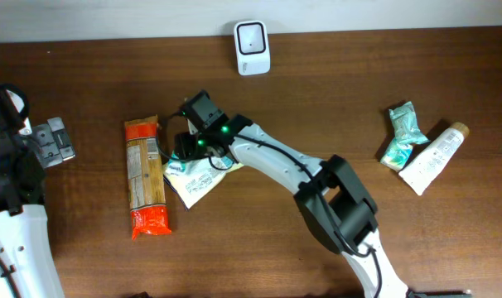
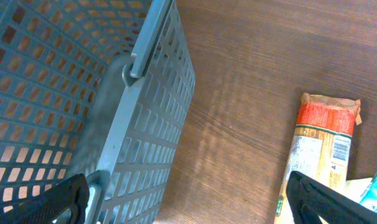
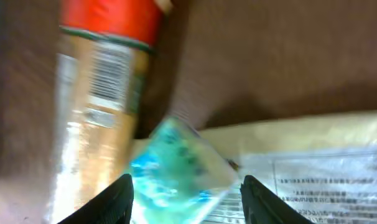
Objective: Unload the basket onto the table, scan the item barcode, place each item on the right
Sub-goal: 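Reach the right gripper to the center and grasp the green tissue pack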
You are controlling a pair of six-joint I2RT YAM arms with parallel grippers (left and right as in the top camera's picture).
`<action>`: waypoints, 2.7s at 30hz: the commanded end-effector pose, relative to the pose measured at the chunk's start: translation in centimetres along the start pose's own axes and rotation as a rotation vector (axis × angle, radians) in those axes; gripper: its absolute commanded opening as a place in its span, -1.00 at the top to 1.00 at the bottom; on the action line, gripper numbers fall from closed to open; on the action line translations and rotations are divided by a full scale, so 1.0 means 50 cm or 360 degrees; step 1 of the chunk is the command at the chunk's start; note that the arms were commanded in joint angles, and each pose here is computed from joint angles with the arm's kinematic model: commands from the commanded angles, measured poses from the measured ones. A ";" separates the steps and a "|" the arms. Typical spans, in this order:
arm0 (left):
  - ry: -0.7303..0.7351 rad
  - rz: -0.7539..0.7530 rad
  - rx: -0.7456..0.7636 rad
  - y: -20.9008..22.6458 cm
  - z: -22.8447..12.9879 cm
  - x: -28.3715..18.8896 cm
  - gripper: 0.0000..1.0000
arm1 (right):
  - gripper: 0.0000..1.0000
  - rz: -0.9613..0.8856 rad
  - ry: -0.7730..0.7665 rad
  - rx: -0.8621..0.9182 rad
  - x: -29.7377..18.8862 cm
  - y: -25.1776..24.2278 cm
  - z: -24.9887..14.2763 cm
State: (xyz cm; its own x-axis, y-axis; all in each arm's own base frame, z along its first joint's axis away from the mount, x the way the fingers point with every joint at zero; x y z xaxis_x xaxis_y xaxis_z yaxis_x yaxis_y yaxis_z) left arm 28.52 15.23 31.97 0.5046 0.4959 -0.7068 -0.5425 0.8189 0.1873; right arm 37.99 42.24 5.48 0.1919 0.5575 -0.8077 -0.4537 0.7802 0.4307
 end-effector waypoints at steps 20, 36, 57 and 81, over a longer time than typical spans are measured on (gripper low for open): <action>-0.0016 0.0014 0.0011 0.006 0.004 -0.005 -0.98 | 0.92 0.0359 0.0163 -0.0119 -0.097 -0.004 0.018; -0.0016 0.0014 0.0012 0.006 0.004 -0.005 -0.98 | 0.75 0.0181 0.0154 0.0117 0.026 0.012 -0.015; -0.0016 0.0014 0.0011 0.006 0.004 -0.005 -0.98 | 0.92 0.0369 0.0160 -0.0228 0.031 0.066 -0.027; -0.0016 0.0014 0.0012 0.006 0.004 -0.005 -0.98 | -0.20 -0.0083 -0.0044 -0.0336 0.003 0.024 0.062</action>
State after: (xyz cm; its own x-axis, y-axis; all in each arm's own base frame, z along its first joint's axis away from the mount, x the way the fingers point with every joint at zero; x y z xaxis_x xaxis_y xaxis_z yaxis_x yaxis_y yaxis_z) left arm 28.52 15.23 31.97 0.5046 0.4959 -0.7068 -0.5425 0.8189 0.1873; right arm 37.61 44.80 8.71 0.1523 0.5718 -0.8061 -0.6463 0.6747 0.3564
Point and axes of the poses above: each gripper's point midway between its finger pads, its own x axis out along the fingers, its own y axis along the line the jaws close on, z = x × y, the point moved 1 cm from there along -x, back along the fingers, and after that the axes turned 7 degrees about -x, right-handed, at the moved point
